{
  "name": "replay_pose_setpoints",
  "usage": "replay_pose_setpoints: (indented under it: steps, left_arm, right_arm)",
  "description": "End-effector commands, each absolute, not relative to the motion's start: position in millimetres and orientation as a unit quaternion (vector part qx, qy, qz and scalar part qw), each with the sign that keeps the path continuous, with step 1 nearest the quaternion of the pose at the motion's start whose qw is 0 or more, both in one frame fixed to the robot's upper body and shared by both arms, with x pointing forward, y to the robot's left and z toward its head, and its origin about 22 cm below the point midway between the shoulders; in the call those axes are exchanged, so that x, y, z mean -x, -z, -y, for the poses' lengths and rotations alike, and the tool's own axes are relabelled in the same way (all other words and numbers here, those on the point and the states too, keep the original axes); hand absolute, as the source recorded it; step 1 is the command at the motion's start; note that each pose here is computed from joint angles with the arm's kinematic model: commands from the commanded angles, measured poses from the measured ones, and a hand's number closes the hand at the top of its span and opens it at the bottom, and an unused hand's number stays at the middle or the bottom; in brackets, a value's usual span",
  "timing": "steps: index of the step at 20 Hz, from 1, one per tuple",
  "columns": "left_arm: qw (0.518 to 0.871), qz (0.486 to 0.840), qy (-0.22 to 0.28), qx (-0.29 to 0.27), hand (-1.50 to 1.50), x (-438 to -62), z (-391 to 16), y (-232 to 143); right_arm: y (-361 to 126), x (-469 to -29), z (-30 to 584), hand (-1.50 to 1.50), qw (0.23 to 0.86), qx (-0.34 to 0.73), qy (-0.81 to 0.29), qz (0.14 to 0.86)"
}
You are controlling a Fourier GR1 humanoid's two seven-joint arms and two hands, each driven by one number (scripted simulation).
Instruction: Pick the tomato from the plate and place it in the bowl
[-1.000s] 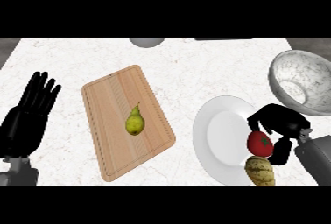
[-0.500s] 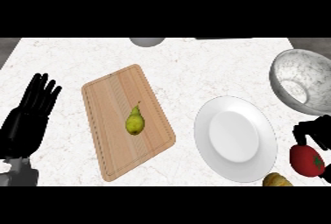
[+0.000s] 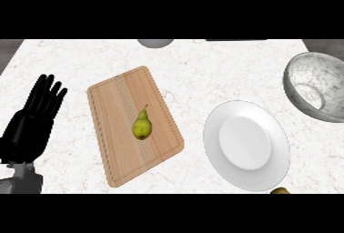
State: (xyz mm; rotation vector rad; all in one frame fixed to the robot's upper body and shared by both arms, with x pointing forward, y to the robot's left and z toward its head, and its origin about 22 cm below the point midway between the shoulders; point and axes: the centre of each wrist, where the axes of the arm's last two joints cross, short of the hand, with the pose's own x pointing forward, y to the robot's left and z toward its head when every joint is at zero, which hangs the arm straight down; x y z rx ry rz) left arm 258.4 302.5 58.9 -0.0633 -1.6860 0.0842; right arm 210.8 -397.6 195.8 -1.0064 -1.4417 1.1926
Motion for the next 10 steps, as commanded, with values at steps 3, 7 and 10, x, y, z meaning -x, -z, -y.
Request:
replay_pose_setpoints:
  steps: [3, 7, 10]
  left_arm:
    - [0.667, 0.744, -0.032, 0.034, 0.0, -253.9, -303.0, -57.3]
    - [0.665, 0.745, -0.031, 0.044, 0.0, -265.9, -277.2, -71.5]
    - [0.657, 0.752, -0.031, 0.042, 0.0, -275.9, -296.7, -56.5]
  right_arm:
    - [-224.2, -216.1, 412.0, 1.5, 0.518, 0.452, -0.412, 0.598]
    - [-230.1, -251.1, 432.8, 1.5, 0.532, 0.468, -0.37, 0.601]
    - [-221.1, -268.1, 452.3, 1.5, 0.539, 0.468, -0.353, 0.605]
